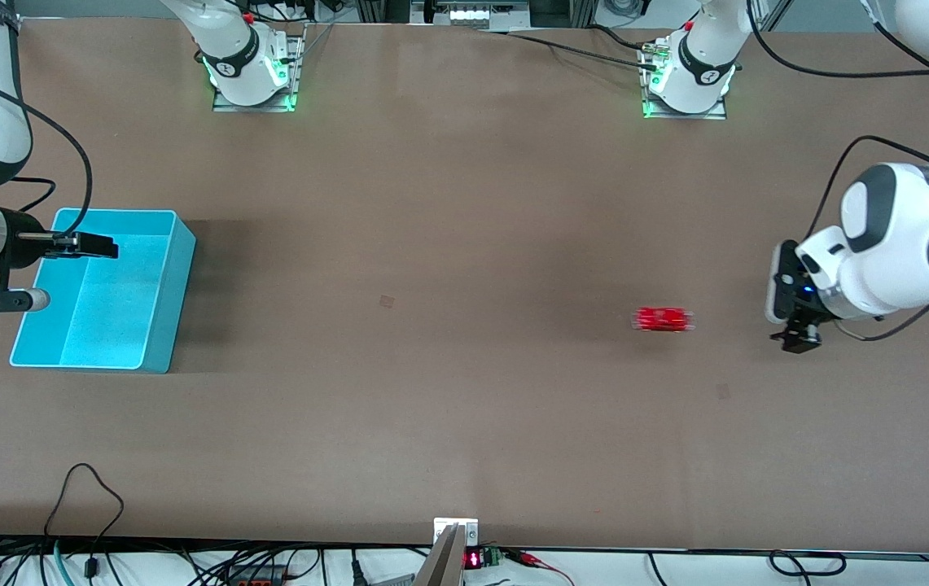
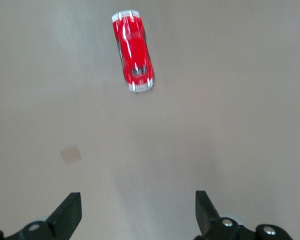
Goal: Wind red beetle toy and store in blue box
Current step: 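Reach the right gripper toward the rolling car while the left gripper withdraws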
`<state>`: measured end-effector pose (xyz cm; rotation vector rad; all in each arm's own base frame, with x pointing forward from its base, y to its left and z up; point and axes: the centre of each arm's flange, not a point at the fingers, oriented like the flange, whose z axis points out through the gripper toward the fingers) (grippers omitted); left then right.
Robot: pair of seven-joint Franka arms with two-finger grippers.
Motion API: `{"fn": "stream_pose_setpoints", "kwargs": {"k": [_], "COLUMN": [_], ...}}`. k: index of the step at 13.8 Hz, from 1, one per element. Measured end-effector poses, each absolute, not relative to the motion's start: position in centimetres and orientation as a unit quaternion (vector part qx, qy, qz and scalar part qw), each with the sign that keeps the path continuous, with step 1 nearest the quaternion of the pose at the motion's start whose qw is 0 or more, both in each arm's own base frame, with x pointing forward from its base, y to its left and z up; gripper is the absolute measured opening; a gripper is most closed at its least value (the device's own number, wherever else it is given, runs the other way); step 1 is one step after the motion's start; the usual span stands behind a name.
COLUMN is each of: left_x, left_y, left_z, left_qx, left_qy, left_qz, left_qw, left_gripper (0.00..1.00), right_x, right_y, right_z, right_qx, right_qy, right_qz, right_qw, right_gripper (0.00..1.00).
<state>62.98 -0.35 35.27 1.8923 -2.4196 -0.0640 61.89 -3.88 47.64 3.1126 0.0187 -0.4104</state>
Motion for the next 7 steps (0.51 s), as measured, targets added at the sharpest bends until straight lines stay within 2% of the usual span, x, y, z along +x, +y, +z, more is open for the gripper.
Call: {"fn": "stream_pose_setpoints", "kwargs": {"k": [4, 7], "left_x": [63.0, 63.1], "left_y": [-5.5, -7.5], "left_z": [36.6, 38.6], "left_qx": [0.624, 0.642], "left_qy": [-0.781, -0.764], "left_qz": [-0.016, -0.034], "left_qw": [0.037, 0.047], "left_gripper": [1.00, 1.00], "right_x": [61.7, 61.3], "right_y": [-3.3, -2.2], "right_z": [46.7, 43.0], "right_qx": [0.990, 0.989], "right_qy": [0.011, 0.020], "right_qz": [-0.142, -0.146], "right_qw": [-0.001, -0.002], "right_gripper": [1.00, 1.00]}}
